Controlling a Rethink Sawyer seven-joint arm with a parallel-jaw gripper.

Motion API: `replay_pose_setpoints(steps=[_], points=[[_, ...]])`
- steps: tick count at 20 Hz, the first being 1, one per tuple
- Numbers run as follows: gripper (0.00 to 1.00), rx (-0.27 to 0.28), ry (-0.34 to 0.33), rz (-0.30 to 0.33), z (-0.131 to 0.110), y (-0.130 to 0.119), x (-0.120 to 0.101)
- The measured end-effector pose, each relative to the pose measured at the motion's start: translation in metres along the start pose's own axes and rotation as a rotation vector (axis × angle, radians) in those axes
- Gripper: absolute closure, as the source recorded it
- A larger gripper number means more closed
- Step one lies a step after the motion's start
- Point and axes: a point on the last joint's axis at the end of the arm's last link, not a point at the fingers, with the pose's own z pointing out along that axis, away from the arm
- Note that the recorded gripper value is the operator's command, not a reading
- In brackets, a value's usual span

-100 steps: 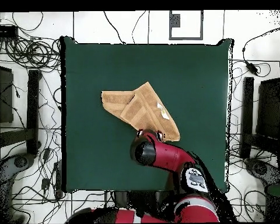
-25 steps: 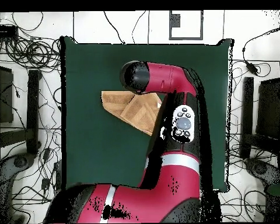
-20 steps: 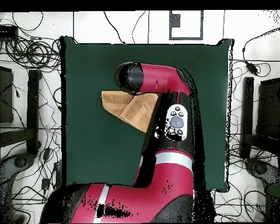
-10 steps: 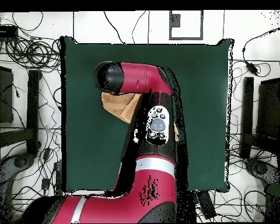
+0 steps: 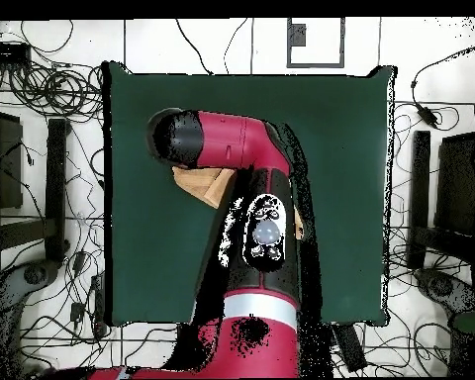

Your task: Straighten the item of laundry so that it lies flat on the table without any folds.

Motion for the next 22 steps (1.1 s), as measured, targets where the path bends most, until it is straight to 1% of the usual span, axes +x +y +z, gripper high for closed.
replay_pose_setpoints(steps=[5,9,10,14,22], points=[[0.00,0.003,0.010,0.009,0.000,-0.006,0.012],[0.00,0.005,0.023,0.019,0.003,-0.011,0.026],[0.00,0.006,0.029,0.023,0.005,-0.013,0.035],[0.00,0.011,0.035,0.027,0.008,-0.016,0.049],[0.00,0.031,0.058,0.026,0.014,-0.020,0.066]])
